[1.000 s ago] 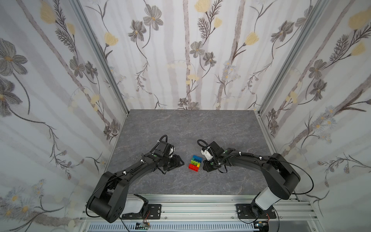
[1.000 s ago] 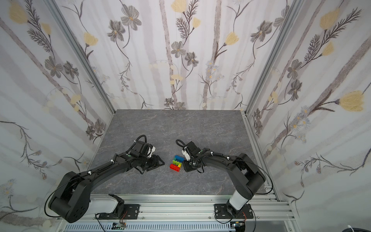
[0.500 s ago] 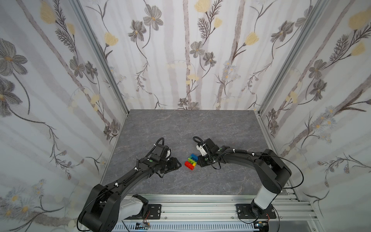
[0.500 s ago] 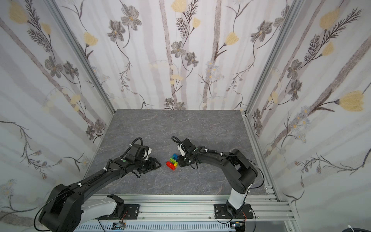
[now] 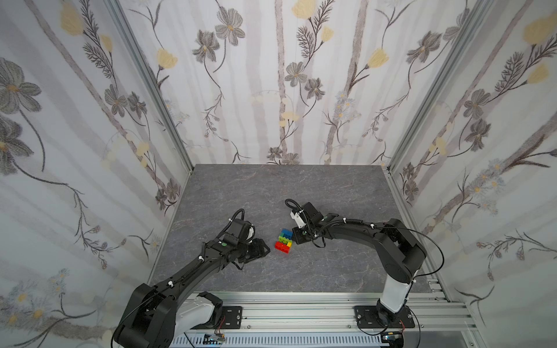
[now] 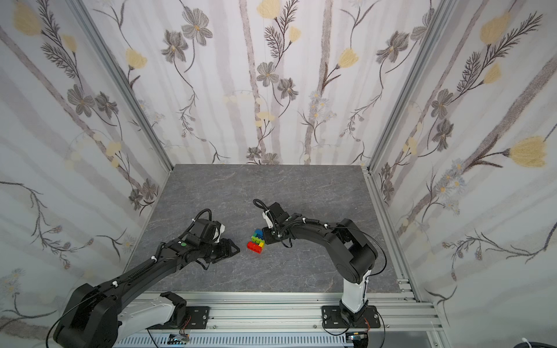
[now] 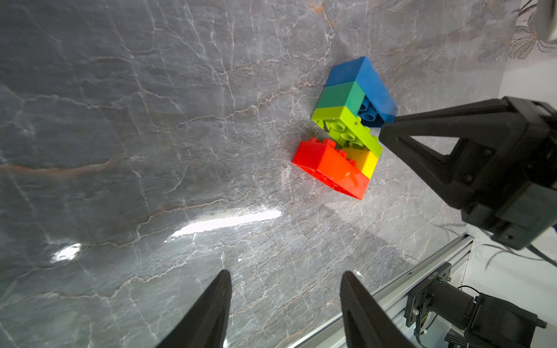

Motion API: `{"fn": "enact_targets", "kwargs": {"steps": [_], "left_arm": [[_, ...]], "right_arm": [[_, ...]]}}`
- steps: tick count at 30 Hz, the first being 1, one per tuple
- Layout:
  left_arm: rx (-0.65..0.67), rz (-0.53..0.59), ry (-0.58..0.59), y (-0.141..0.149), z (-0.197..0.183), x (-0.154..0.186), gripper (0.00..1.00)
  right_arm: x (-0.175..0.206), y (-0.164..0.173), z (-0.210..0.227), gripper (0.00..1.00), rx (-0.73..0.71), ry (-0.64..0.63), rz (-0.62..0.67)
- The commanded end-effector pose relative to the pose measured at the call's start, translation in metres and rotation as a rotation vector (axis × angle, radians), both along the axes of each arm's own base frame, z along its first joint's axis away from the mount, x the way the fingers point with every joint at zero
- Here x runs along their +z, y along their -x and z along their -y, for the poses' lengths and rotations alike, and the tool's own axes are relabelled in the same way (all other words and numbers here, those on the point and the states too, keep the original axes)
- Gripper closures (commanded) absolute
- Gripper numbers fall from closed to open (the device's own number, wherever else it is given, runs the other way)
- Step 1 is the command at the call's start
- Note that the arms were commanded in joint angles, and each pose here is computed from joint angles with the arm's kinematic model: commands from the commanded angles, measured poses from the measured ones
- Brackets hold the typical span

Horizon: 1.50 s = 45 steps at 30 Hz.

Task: Assemble the number 5 with lego
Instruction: Adjust the lego brick at the center of the board, then reset both arms

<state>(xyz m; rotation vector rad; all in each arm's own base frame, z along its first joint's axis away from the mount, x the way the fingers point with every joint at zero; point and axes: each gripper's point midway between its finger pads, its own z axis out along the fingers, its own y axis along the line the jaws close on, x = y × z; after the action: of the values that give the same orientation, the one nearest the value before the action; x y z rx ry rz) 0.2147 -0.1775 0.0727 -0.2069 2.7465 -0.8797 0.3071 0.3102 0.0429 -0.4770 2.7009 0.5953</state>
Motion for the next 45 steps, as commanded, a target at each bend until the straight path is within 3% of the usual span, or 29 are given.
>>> {"fn": "enact_targets", "kwargs": {"steps": [1, 11, 16, 20, 23, 24, 25, 26, 31, 37, 41, 45], "left_arm": [[0.001, -0.006, -0.015, 0.002, -0.003, 0.000, 0.41], [0.016, 0.002, -0.023, 0.003, -0.009, 0.004, 0.40], [0.055, 0.018, -0.052, -0.005, -0.019, 0.014, 0.31], [0.093, 0.075, -0.127, -0.023, -0.034, 0.032, 0.25], [0.114, 0.123, -0.185, -0.040, -0.045, 0.045, 0.14], [0.118, 0.139, -0.200, -0.048, -0.048, 0.049, 0.02], [0.121, 0.153, -0.205, -0.054, -0.050, 0.052, 0.00], [0.129, 0.161, -0.207, -0.062, -0.053, 0.055, 0.00], [0.174, 0.221, -0.257, -0.098, -0.068, 0.069, 0.00], [0.245, 0.405, -0.448, -0.135, -0.109, 0.095, 0.00], [0.306, 0.596, -0.625, -0.158, -0.149, 0.108, 0.00], [0.394, 0.712, -0.649, -0.172, -0.188, 0.109, 0.00]], "right_arm": [[0.002, -0.010, -0.003, 0.80, -0.001, 0.011, 0.020], [0.008, -0.023, -0.022, 0.79, 0.044, -0.005, 0.021], [0.031, -0.021, -0.013, 0.74, 0.044, 0.001, 0.054], [0.060, -0.019, 0.009, 0.52, 0.006, 0.008, 0.117], [0.081, -0.021, 0.035, 0.36, -0.044, 0.018, 0.163], [0.087, -0.022, 0.045, 0.33, -0.062, 0.027, 0.179], [0.098, -0.022, 0.054, 0.20, -0.078, 0.020, 0.206], [0.104, -0.023, 0.064, 0.00, -0.097, 0.026, 0.224], [0.123, -0.022, 0.111, 0.00, -0.182, 0.032, 0.267], [0.139, -0.022, 0.176, 0.00, -0.352, 0.095, 0.357], [0.143, -0.028, 0.240, 0.00, -0.550, 0.262, 0.442], [0.130, -0.030, 0.288, 0.00, -0.673, 0.401, 0.476]]}}
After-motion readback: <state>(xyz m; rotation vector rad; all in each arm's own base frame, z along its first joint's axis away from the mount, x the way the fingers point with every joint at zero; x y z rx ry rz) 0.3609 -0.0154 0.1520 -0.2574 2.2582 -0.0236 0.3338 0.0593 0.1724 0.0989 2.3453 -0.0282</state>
